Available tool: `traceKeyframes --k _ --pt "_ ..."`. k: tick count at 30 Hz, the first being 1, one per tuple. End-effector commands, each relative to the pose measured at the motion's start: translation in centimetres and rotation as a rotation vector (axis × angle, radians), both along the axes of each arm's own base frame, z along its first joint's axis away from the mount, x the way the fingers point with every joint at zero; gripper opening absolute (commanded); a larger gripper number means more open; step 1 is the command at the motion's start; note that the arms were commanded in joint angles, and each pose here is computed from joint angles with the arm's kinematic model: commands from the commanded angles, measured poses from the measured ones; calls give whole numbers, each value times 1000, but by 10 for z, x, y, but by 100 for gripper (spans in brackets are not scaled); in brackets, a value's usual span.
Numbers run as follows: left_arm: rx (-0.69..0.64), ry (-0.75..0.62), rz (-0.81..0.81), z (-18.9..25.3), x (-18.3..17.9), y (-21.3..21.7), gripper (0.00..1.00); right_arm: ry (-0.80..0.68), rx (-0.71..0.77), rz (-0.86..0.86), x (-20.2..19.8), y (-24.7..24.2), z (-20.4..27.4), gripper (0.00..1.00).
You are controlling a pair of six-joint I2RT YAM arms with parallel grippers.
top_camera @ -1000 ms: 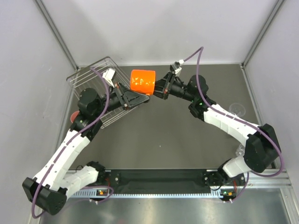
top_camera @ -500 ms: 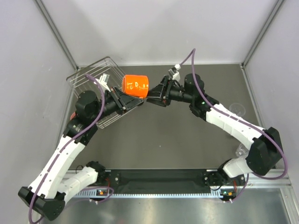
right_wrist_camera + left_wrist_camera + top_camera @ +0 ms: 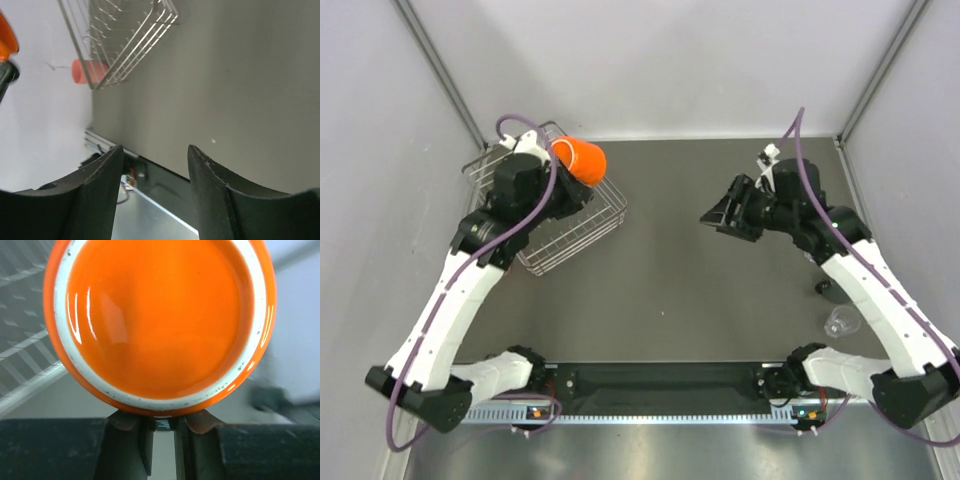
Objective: Load the cups into the dish rack
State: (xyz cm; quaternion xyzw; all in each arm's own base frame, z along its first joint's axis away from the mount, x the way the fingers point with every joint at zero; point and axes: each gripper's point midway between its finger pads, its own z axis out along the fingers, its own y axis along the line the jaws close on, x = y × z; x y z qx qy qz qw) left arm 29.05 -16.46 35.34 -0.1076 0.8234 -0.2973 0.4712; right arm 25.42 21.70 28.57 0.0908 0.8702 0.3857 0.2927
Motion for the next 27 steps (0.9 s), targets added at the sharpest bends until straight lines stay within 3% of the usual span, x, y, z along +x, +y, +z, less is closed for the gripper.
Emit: traceKeyframes --k 1,9,13,18,21,27 --pt "229 -93 181 8 38 45 0 -96 -214 -1 -29 -46 20 54" --pt "261 -35 285 -37 136 94 0 -127 -384 -59 -70 -99 15 55" --pt "289 5 247 -75 184 104 0 -144 -451 -74 -80 -117 16 56" --pt "400 -10 213 -94 226 112 0 -143 -484 -80 -91 -128 16 56" --pt "466 47 237 -128 253 124 0 -132 -512 -105 -95 -137 13 57" --pt "498 101 285 -150 280 137 0 -114 -559 -163 -103 -154 10 57"
